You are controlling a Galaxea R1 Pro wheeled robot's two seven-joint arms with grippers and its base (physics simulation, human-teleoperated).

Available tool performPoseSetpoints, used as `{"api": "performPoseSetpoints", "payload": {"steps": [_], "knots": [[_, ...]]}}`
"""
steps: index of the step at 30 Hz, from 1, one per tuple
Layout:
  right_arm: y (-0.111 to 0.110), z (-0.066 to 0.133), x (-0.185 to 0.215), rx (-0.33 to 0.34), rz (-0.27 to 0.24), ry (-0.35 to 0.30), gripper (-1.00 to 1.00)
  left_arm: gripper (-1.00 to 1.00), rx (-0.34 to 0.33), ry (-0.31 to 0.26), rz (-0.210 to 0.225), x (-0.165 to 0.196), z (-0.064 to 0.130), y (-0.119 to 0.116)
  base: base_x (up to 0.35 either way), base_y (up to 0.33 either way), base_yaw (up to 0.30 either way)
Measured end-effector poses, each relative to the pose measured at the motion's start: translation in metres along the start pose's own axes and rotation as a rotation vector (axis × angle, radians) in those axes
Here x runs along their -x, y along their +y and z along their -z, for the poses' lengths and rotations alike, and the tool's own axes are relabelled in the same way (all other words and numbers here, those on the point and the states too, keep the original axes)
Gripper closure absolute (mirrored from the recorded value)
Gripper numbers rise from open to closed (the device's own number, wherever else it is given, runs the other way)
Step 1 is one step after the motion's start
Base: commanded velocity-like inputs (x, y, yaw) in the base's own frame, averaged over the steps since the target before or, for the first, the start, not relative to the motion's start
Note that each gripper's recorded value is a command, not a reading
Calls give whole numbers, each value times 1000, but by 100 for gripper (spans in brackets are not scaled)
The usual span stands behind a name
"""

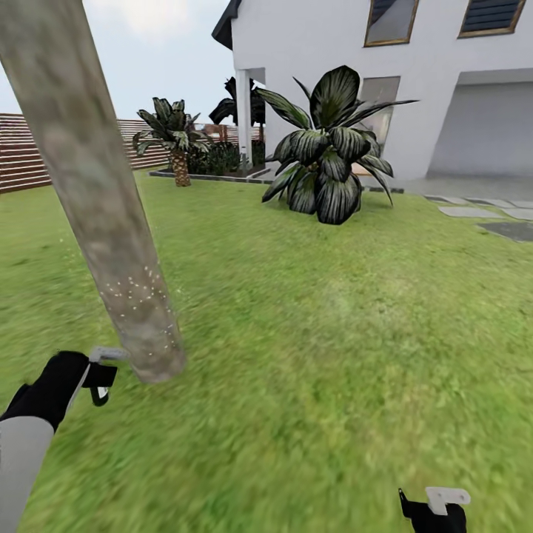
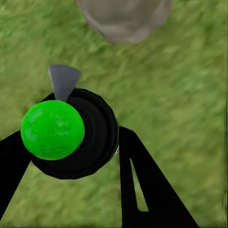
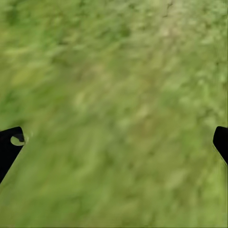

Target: In the garden, pick up the pesticide atomizer on the floor and spray pesticide onto both trees until each tree trunk is fully covered.

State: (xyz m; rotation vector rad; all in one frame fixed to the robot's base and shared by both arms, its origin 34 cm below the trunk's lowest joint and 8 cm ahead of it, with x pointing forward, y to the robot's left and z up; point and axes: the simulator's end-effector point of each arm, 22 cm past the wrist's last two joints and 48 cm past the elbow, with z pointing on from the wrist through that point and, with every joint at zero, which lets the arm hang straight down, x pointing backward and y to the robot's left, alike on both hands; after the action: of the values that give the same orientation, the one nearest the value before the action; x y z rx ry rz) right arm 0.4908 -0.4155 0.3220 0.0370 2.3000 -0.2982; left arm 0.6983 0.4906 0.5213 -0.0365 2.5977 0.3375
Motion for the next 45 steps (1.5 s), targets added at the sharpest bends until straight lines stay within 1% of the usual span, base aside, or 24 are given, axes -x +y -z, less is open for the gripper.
{"api": "performPoseSetpoints", "payload": {"steps": [2,7,9,11,12,14,19,21,23,27,32,36,38,41,42,45], "knots": [[0,0,0,0,-1,0,-100,100,-8,21,1,-9,-4,-5,241,-194,7],[0,0,0,-1,-1,0,-100,100,-26,27,-1,-11,-7,-19,241,-194,5],[0,0,0,0,-1,0,-100,100,-11,27,-4,-11,-7,-16,215,-208,136],[0,0,0,0,0,0,-100,100,20,27,-4,-11,-7,-9,186,-224,231],[0,0,0,0,-1,0,-100,100,57,27,-6,-11,-6,0,175,-230,263],[0,0,0,0,0,0,-100,100,76,32,-2,-15,-7,3,172,-232,271],[0,0,0,0,0,0,-100,100,80,37,-1,-18,-8,3,168,-235,276],[0,0,0,0,-1,0,-100,100,77,56,-1,-26,-11,2,164,-238,272],[0,0,0,0,0,0,-100,100,74,87,1,-40,-17,3,163,-238,173],[0,0,0,0,0,0,-100,100,71,113,8,-54,-21,3,164,-239,33],[0,0,0,-1,-1,0,-100,100,62,113,10,-56,-22,-2,181,-235,3],[0,0,0,0,-1,0,-100,100,66,115,15,-57,-22,1,230,-193,166],[0,0,0,-1,-1,0,-100,100,69,130,27,-68,-24,5,115,-63,265],[0,0,0,0,-1,1,-100,100,70,162,26,-96,-29,7,25,-14,234],[0,0,0,0,0,1,-100,100,70,164,22,-106,-31,7,5,-3,82],[1,0,0,1,0,1,-100,100,69,119,2,-113,-36,6,-14,-1,25]]}}
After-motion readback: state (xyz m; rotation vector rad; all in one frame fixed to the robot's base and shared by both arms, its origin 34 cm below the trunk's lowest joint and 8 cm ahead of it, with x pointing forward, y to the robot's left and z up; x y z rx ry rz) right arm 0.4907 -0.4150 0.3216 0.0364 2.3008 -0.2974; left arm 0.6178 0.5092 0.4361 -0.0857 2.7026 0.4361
